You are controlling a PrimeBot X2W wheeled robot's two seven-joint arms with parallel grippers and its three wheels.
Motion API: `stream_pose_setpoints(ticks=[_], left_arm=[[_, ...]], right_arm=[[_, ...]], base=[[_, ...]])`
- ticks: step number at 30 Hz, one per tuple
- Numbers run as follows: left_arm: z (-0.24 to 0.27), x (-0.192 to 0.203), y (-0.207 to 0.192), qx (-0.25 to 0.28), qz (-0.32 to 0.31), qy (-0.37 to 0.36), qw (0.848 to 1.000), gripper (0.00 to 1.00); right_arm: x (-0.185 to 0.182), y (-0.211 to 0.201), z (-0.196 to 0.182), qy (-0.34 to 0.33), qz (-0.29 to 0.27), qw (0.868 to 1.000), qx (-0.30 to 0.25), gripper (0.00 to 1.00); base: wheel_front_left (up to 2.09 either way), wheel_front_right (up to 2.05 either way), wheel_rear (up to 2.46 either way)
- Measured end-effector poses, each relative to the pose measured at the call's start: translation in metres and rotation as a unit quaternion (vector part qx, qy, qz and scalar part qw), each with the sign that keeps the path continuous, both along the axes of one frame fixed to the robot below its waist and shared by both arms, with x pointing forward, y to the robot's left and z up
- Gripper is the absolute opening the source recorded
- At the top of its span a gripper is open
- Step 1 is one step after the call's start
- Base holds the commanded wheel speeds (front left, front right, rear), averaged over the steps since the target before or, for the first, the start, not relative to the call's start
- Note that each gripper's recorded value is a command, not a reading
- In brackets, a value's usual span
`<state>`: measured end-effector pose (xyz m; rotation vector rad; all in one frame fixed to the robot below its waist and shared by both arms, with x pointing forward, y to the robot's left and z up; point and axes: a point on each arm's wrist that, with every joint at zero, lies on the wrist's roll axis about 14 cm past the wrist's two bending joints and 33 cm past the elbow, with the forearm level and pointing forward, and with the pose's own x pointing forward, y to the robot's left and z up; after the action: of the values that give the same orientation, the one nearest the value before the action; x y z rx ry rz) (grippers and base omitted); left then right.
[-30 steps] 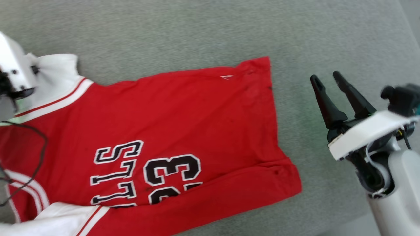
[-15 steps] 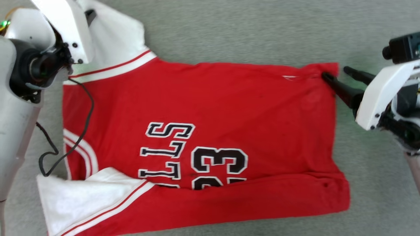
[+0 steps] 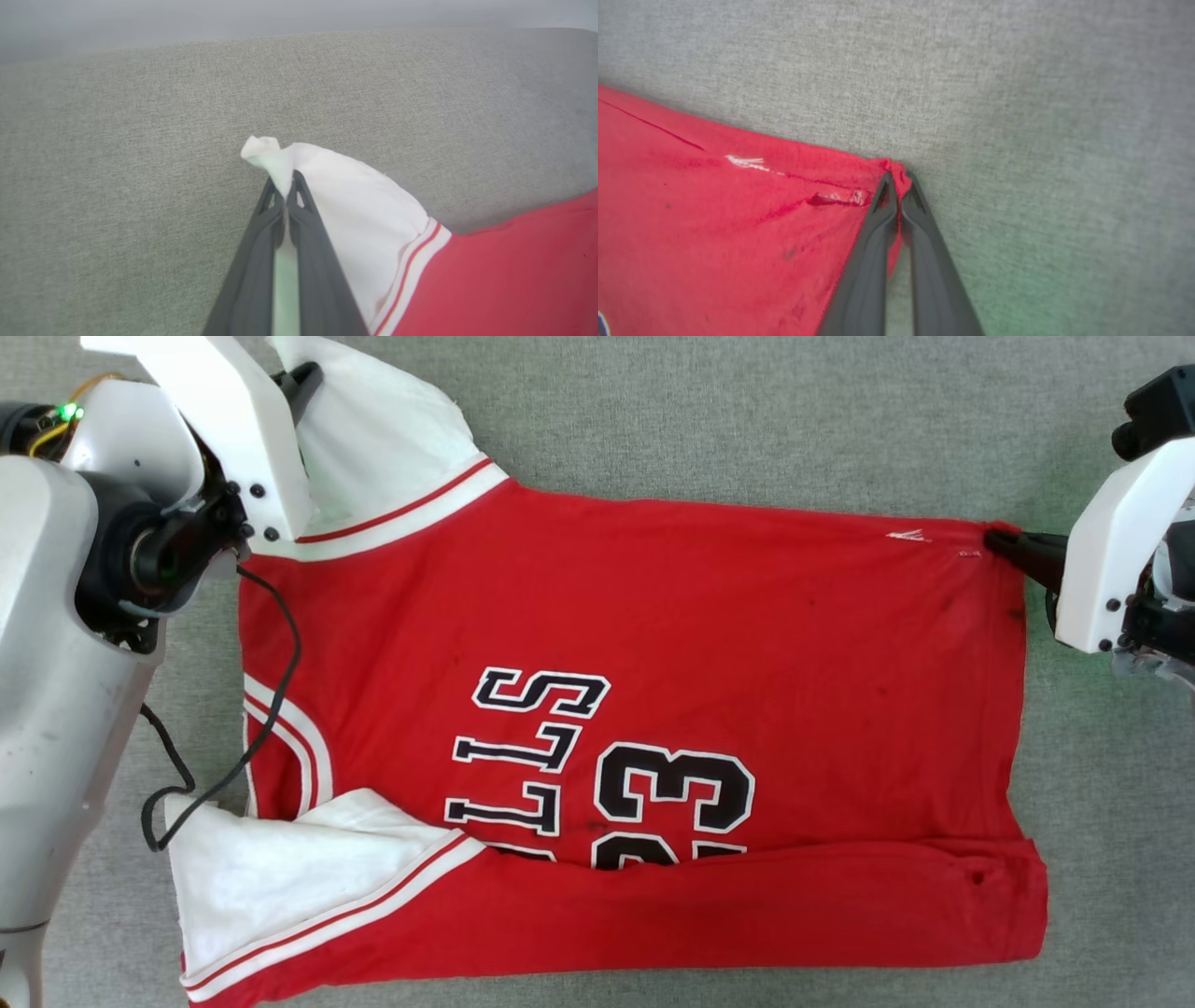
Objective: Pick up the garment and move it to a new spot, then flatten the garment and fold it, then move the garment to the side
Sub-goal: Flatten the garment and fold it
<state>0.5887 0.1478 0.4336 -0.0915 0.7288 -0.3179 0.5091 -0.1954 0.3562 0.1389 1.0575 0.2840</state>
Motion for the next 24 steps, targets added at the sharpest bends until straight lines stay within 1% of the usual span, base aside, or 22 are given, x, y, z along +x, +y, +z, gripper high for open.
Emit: stream_pose_setpoints(ticks=[1, 2, 4, 7, 10, 16, 19, 22, 24], left_arm=[[0.002, 0.0, 0.001, -0.002, 0.003, -0.004, 1.0, 0.0], [0.01, -0.004, 0.004, -0.013, 0.012, -0.014, 1.0, 0.0], [0.016, -0.01, 0.006, -0.022, 0.02, -0.021, 0.999, 0.0], [0.028, -0.021, 0.014, -0.036, 0.035, -0.039, 0.998, 0.0], [0.035, -0.04, 0.022, -0.051, 0.051, -0.049, 0.996, 0.0], [0.044, -0.094, 0.05, -0.063, 0.099, -0.069, 0.991, 0.0], [0.033, -0.128, 0.061, -0.068, 0.128, -0.053, 0.988, 0.0], [0.015, -0.164, 0.067, -0.082, 0.158, -0.023, 0.984, 0.0], [-0.003, -0.19, 0.067, -0.087, 0.173, 0.009, 0.981, 0.0]], right_arm=[[0.001, 0.0, 0.003, -0.009, 0.003, 1.0, -0.007, 0.0], [0.007, -0.002, 0.018, -0.052, 0.005, 0.998, -0.021, 0.0], [0.009, -0.002, 0.032, -0.084, 0.004, 0.996, -0.023, 0.0], [0.008, -0.004, 0.053, -0.126, -0.001, 0.992, -0.027, 0.0], [-0.004, -0.008, 0.066, -0.153, -0.006, 0.988, -0.036, 0.0], [-0.044, -0.005, 0.078, -0.172, -0.02, 0.985, -0.017, 0.0], [-0.067, -0.002, 0.074, -0.166, -0.019, 0.986, -0.016, 0.0], [-0.089, 0.003, 0.068, -0.161, -0.027, 0.987, -0.004, 0.0], [-0.105, 0.005, 0.06, -0.153, -0.036, 0.988, 0.003, 0.0]], base=[[0.0, 0.0, 0.0], [0.0, 0.0, 0.0], [0.0, 0.0, 0.0], [0.0, 0.0, 0.0], [0.0, 0.0, 0.0], [0.0, 0.0, 0.0], [0.0, 0.0, 0.0], [0.0, 0.0, 0.0], [0.0, 0.0, 0.0]])
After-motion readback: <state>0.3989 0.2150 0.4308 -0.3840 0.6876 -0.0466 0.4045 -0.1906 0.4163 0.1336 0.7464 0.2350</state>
